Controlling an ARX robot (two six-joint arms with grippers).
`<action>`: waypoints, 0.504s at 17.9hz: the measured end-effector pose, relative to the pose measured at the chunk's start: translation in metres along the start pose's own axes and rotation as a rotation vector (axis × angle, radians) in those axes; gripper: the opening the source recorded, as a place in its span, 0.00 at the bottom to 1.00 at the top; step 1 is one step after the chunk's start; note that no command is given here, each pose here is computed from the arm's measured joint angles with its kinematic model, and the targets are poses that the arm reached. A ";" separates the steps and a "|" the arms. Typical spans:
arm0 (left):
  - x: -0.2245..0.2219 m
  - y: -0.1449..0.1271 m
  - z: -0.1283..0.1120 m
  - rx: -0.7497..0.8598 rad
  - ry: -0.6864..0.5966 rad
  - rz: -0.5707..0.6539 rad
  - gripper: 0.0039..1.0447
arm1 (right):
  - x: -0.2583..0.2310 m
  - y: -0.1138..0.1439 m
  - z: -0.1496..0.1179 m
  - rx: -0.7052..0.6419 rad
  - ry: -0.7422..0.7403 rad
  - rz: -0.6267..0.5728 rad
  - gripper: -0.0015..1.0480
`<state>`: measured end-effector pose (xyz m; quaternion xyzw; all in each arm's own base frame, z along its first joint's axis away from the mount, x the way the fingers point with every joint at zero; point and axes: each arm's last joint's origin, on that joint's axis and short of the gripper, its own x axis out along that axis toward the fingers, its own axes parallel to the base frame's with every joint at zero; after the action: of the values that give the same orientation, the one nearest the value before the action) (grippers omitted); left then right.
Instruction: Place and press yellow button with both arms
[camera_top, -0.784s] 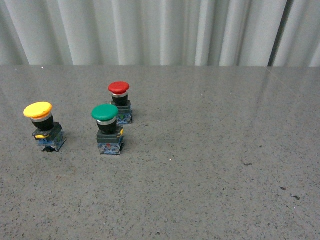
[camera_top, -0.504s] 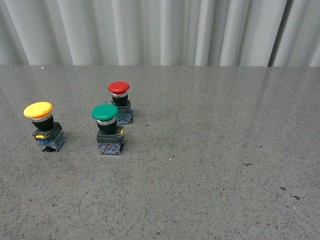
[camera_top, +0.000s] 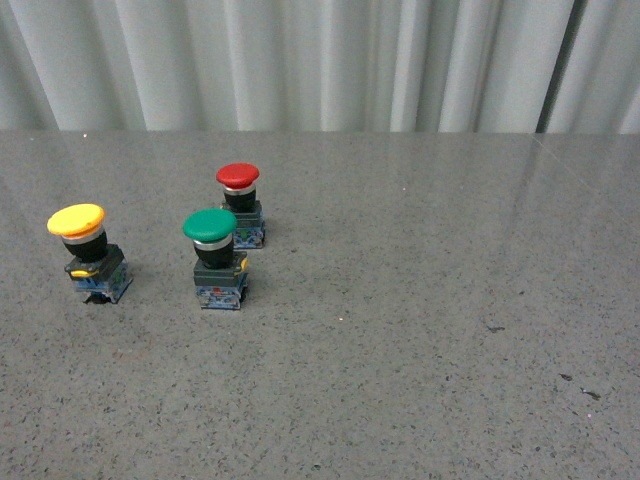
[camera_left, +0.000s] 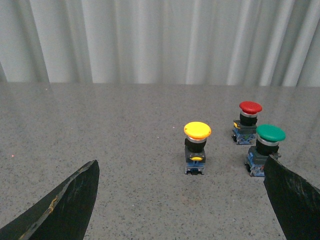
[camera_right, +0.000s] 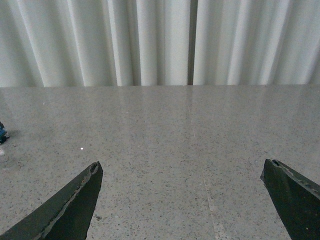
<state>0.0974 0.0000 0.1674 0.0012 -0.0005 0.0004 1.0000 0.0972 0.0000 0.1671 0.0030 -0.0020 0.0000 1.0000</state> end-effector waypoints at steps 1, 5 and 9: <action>0.000 0.000 0.000 0.000 0.000 0.000 0.94 | 0.000 0.000 0.000 0.000 0.000 0.000 0.94; 0.000 0.000 0.000 0.000 0.000 0.000 0.94 | 0.000 0.000 0.000 0.000 0.000 0.000 0.94; 0.014 0.000 0.016 -0.057 0.224 0.341 0.94 | 0.000 0.000 0.000 0.000 -0.002 0.003 0.94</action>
<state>0.1110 0.0004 0.1834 -0.0271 0.1105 0.1698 0.9789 0.0972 0.0001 0.1673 0.0028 -0.0031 0.0015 1.0000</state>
